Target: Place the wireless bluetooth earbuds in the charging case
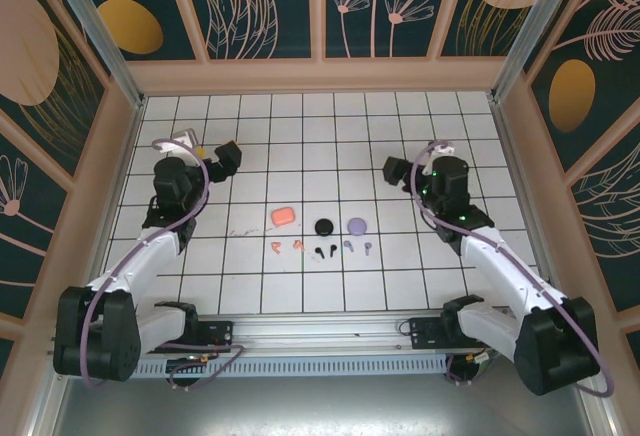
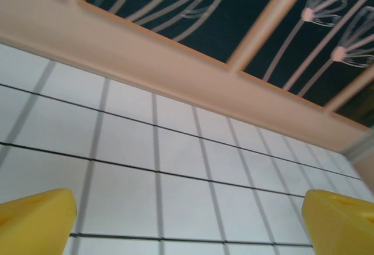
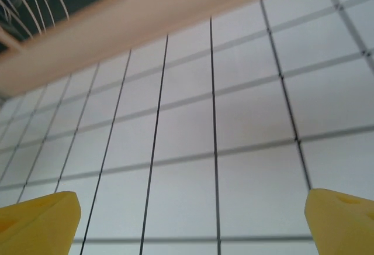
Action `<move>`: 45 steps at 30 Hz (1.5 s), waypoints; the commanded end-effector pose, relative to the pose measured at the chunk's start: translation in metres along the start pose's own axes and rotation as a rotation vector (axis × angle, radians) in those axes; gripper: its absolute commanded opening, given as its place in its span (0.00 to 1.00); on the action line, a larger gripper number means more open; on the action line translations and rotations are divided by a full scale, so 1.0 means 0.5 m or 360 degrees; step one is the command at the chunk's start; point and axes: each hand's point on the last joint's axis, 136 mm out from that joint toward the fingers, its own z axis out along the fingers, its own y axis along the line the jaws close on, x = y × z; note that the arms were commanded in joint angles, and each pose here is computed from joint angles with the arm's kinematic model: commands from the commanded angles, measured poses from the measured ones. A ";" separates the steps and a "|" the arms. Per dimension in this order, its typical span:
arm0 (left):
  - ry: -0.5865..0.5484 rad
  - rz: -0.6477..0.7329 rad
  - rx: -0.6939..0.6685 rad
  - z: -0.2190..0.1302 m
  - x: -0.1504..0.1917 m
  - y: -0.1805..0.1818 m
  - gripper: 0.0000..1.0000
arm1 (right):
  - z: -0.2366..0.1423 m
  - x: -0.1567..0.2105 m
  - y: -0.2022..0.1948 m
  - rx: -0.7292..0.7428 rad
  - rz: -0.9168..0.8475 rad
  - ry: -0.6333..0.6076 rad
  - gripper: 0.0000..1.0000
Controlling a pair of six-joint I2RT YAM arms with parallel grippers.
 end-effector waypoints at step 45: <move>0.0516 -0.0260 -0.0423 0.059 0.142 0.036 0.99 | 0.056 0.345 0.080 0.0737 -0.0179 0.0994 0.81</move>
